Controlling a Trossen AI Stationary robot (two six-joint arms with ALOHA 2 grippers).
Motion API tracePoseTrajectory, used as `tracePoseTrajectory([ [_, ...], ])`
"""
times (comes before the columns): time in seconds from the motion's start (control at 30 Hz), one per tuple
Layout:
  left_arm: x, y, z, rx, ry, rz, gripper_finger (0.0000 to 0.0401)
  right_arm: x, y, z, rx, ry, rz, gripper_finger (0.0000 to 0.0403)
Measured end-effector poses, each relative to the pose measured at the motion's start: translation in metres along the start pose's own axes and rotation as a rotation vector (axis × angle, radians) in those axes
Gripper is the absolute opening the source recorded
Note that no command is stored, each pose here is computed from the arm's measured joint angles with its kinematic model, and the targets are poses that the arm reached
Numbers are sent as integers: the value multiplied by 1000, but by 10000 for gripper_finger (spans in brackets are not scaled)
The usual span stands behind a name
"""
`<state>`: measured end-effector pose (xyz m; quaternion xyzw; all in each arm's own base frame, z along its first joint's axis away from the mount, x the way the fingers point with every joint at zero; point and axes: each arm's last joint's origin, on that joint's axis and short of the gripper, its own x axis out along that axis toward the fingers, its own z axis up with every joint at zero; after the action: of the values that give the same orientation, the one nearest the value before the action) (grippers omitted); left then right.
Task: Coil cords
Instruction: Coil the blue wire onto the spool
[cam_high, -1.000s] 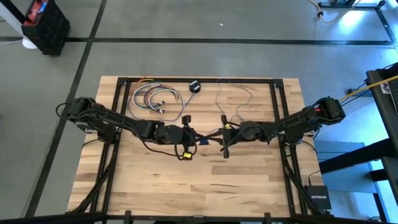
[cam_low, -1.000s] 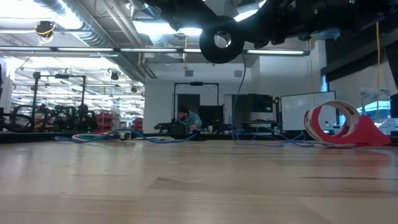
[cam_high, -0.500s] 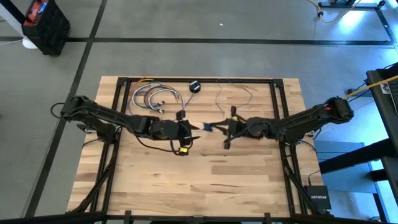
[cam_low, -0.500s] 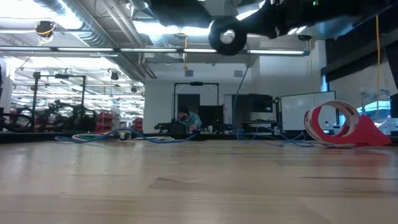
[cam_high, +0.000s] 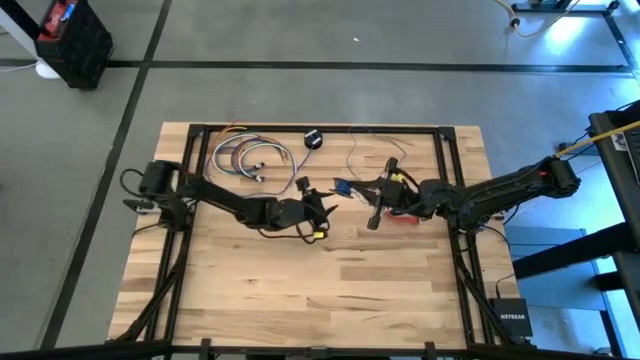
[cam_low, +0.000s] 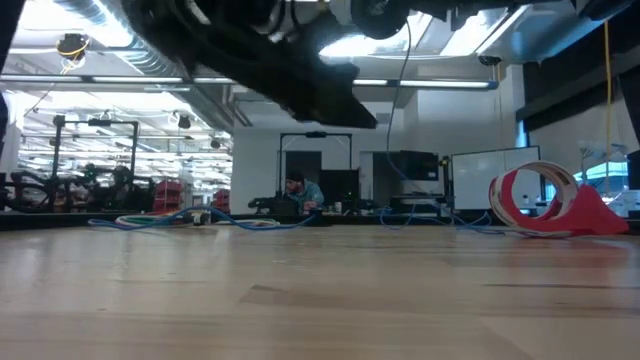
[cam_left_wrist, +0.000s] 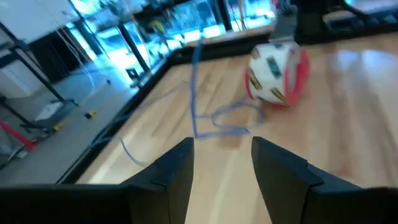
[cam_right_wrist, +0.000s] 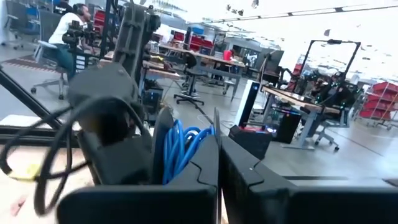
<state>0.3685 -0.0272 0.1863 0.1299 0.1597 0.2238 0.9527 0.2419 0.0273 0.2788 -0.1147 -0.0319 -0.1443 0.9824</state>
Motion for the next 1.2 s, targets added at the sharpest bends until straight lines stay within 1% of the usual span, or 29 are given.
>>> tracePoseTrajectory([
  [0.2, 27, 8, -16, -64, -74, 66, 155, 0, 0, -1, -10, 5, 8, 5],
  [0.27, 33, 12, -17, -76, -95, 44, 155, 0, 1, -1, -12, 10, 10, 5],
  [0.37, 40, 13, -14, -87, -118, -29, 155, 0, 1, -2, -15, 17, 13, 4],
  [0.5, 44, 13, -10, -78, -127, -56, 153, 0, 1, -2, -13, 15, 13, 4],
  [0.57, 44, 14, -11, -59, -124, -53, 140, 0, 1, -2, -9, 14, 13, 4],
  [0.6, 44, 13, -11, -50, -120, -52, 126, 0, 1, -2, -7, 15, 13, 4],
  [0.67, 45, 15, -12, -40, -120, -44, 90, 0, 1, -2, -6, 12, 20, 3],
  [0.77, 47, 18, -12, -43, -117, -34, 24, 0, 2, -1, -3, 2, 45, 4],
  [0.8, 48, 19, -14, -38, -106, -32, 13, 0, 2, -1, -3, 5, 47, 4],
  [0.87, 48, 20, -16, -26, -77, -22, 11, -1, 4, -3, -8, 18, 56, 4],
  [0.93, 45, 22, -14, -4, -36, 24, 12, -2, 7, -4, -22, 39, 47, 3],
  [1.03, 31, 26, -2, 48, 13, 84, 4, -5, 11, -5, -74, 71, 7, 3],
  [1.2, 5, 36, 18, 93, 75, 96, 3, -12, 20, -5, -179, 128, -75, 3],
])
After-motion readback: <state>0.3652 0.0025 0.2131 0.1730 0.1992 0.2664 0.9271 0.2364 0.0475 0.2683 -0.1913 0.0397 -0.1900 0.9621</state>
